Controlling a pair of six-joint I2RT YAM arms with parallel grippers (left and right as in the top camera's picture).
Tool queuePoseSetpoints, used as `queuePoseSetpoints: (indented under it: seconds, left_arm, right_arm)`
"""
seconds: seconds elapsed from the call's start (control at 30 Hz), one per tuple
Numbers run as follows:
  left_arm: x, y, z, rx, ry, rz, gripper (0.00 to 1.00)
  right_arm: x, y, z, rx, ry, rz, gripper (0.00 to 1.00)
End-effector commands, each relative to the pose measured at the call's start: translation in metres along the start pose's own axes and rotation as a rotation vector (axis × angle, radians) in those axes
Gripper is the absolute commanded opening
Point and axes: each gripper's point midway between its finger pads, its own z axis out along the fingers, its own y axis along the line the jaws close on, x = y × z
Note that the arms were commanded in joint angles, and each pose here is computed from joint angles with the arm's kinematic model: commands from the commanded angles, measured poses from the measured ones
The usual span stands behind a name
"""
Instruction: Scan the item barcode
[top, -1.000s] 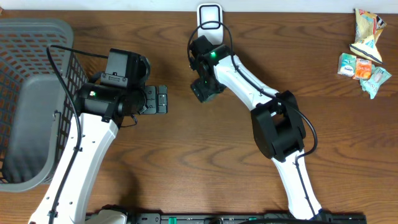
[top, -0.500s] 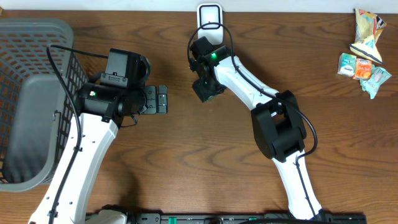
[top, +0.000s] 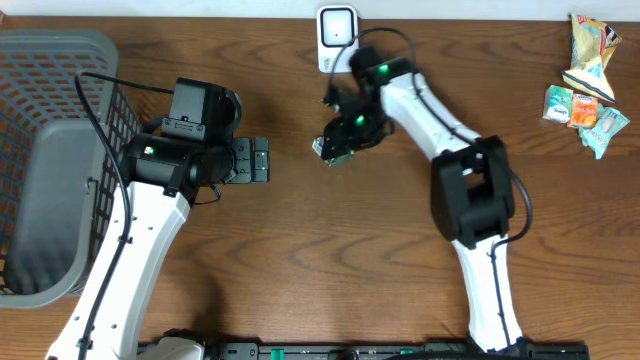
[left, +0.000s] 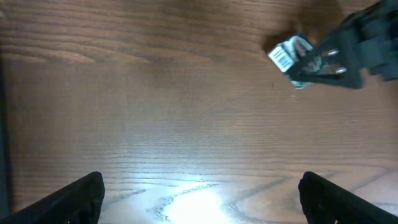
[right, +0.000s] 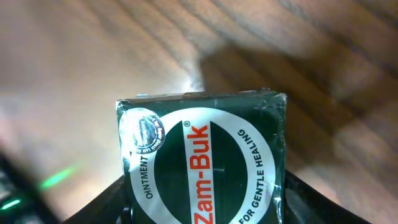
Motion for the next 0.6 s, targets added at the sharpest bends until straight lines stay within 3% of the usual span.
queuePoseSetpoints:
  seconds: [0.0,0.23,0.57]
  left_arm:
    - [-0.004,0.0,-0.005,-0.002,-0.018,0.006,0.98]
    - [-0.004,0.0,-0.005,-0.002,-0.018,0.006,0.98]
    - [-0.004,0.0,-0.005,-0.002,-0.018,0.006,0.98]
  right_arm:
    - [-0.011,0.032,-0.037,-0.235,-0.091,-0.06,0.59]
    - [-0.014,0.057,-0.084,-0.58,-0.225,-0.162,0.6]
    - [-0.019,0.07,-0.115,-0.75,-0.345,-0.237,0.59]
